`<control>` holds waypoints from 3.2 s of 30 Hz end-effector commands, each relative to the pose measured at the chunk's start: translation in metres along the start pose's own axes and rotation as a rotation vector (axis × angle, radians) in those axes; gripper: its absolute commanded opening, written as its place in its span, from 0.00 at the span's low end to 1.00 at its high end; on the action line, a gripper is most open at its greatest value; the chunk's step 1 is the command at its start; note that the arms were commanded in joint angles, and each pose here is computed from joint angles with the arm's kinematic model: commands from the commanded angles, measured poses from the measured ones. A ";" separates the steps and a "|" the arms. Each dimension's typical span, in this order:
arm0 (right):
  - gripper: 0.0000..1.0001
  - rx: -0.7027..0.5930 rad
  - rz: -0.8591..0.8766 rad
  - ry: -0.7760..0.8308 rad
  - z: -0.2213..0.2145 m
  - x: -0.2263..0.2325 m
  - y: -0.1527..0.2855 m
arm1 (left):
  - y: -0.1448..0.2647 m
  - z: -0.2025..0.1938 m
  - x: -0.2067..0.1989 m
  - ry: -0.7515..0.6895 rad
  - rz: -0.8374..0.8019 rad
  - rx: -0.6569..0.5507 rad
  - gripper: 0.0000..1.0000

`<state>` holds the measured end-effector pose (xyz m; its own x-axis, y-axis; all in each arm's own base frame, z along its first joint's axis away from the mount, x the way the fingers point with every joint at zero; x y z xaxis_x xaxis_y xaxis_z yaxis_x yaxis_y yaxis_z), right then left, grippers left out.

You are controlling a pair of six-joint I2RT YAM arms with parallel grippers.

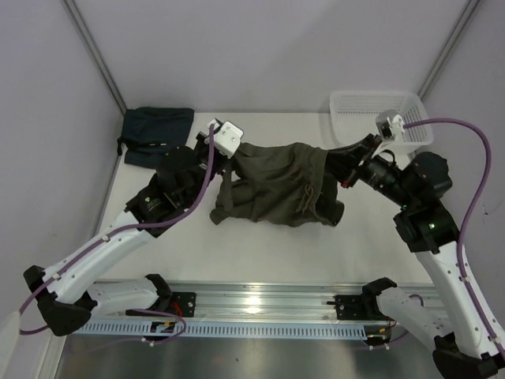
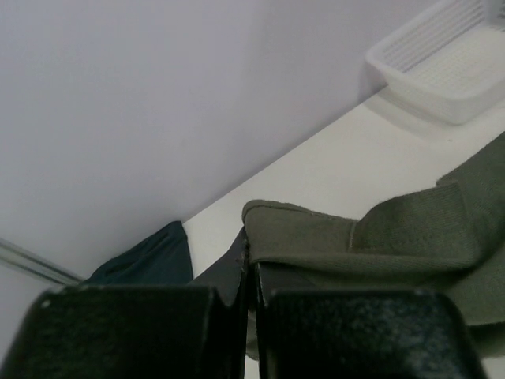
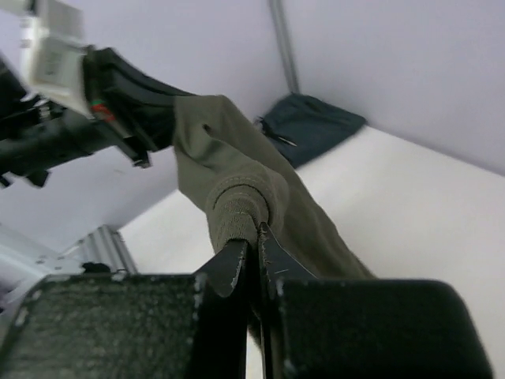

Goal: Fold and stack the shorts
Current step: Flatten the shorts out

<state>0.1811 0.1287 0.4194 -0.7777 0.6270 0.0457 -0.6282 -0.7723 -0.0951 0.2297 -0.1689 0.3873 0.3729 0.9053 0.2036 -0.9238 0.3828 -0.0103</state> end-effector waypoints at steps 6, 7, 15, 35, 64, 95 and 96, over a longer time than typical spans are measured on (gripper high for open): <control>0.00 -0.138 0.250 -0.054 0.056 0.067 0.059 | 0.089 0.044 0.020 0.080 -0.163 0.132 0.00; 0.00 -0.144 0.253 -0.072 0.060 0.071 0.065 | 0.097 0.047 0.022 0.121 -0.179 0.122 0.00; 0.00 0.040 0.101 -0.192 0.036 0.055 0.050 | 0.106 0.045 0.013 0.142 -0.314 0.123 0.00; 0.00 0.202 -0.268 -0.319 -0.130 -0.130 -0.086 | -0.108 -0.161 -0.032 -0.059 -0.117 0.699 0.00; 0.73 0.263 -0.494 -0.291 -0.129 -0.188 -0.118 | -0.103 -0.154 0.032 0.585 0.155 0.454 0.99; 0.63 0.386 -0.330 -0.427 -0.216 -0.125 -0.072 | -0.054 -0.280 0.024 0.879 -0.149 0.586 0.93; 0.63 0.387 -0.330 -0.427 -0.217 -0.125 -0.072 | -0.051 -0.280 0.026 0.877 -0.136 0.575 0.98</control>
<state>0.3293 0.1258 0.1938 -0.3967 0.8183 0.4160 -0.7220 -0.5580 0.4091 0.3051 -0.1209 0.1075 0.1749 0.7355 -0.6546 -0.6320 0.5937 0.4981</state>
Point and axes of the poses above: each gripper's point midway between its finger pads, its own y axis back along the fingers, its own x axis along the line the jaws close on, z = x × y, the point moved 9 cm from there along y, back along the fingers, and after that the axes turned 12 degrees about y, right-handed, at the moved point
